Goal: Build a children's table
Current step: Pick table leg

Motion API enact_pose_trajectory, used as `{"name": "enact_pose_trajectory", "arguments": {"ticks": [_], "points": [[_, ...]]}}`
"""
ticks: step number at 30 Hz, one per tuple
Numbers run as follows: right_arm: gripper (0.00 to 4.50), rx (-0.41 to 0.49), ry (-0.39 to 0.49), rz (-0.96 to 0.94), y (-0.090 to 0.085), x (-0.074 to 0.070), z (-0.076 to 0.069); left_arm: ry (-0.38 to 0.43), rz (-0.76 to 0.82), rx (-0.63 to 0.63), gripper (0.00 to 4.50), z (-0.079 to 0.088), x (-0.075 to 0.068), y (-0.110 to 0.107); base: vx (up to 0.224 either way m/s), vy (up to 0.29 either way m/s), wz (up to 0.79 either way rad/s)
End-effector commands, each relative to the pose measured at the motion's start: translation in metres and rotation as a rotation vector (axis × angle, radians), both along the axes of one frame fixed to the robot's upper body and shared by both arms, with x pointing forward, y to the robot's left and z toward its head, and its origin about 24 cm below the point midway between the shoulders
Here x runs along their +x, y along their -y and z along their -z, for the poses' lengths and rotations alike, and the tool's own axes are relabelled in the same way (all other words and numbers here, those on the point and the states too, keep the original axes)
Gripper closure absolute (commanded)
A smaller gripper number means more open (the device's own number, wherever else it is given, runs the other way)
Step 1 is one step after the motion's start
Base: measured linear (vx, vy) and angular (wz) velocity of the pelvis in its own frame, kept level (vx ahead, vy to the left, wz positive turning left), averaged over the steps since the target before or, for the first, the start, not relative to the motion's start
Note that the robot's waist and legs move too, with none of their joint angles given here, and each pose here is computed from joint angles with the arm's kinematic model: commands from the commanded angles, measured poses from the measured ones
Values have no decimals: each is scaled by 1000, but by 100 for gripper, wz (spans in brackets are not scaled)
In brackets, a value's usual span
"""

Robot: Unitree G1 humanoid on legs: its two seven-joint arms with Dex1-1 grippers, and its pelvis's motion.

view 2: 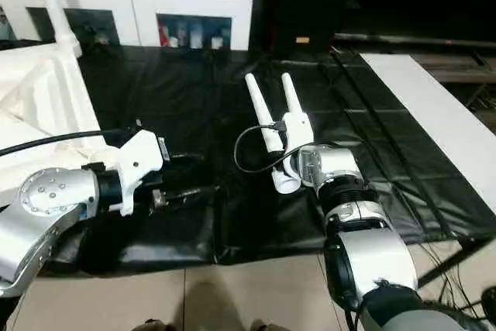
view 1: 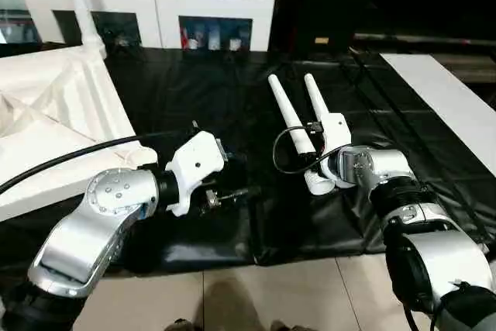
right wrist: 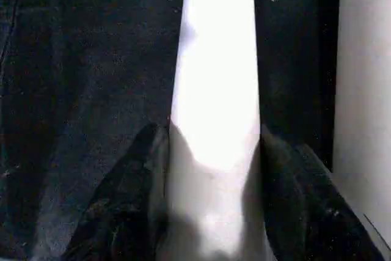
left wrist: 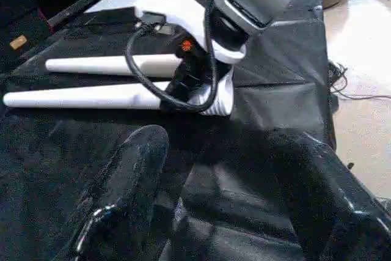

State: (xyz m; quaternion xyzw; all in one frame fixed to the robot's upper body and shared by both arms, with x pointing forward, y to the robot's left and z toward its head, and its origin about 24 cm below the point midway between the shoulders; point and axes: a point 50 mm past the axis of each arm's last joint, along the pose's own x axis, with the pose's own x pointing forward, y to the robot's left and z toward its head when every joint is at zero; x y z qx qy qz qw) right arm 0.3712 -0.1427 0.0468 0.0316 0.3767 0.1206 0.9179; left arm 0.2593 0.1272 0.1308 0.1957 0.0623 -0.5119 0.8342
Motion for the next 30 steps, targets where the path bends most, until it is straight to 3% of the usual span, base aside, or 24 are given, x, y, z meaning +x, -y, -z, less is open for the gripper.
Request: {"name": "enact_pose_trajectory", "arguments": {"ticks": [1,3,5,9,11,14,16,17,20,23,26,30], "points": [[261,25,28,22,6,4,-6,43,-7,5,137,-6,3,1,0,0,0],[261,36,40,24,5,5,-7,48,-8,4,137,-7,3,1,0,0,0],[262,166,149,29,2,12,-26,68,-31,-27,137,-12,6,2,0,0,0],[262,319,297,51,6,16,-51,99,-81,-101,137,-22,11,6,-33,-12,-1],[262,381,496,49,17,7,-79,129,-171,-218,137,-31,18,15,-76,-109,25],[263,398,569,48,21,-5,-89,131,-178,-260,137,-32,16,24,-6,-145,24],[263,398,569,48,21,-5,-89,131,-178,-260,137,-32,16,24,8,-46,6],[264,370,625,25,20,-20,-91,127,-200,-293,137,-31,15,33,0,0,0],[264,338,676,-2,16,-42,-91,144,-264,-324,137,-30,17,43,0,0,0],[264,292,726,5,13,-56,-93,156,-364,-371,137,-31,24,43,0,0,0],[264,255,766,12,12,-61,-97,161,-430,-408,137,-33,29,38,0,0,0],[264,281,882,-111,-5,-87,-108,111,-481,-503,137,-39,35,34,0,0,0]]}}
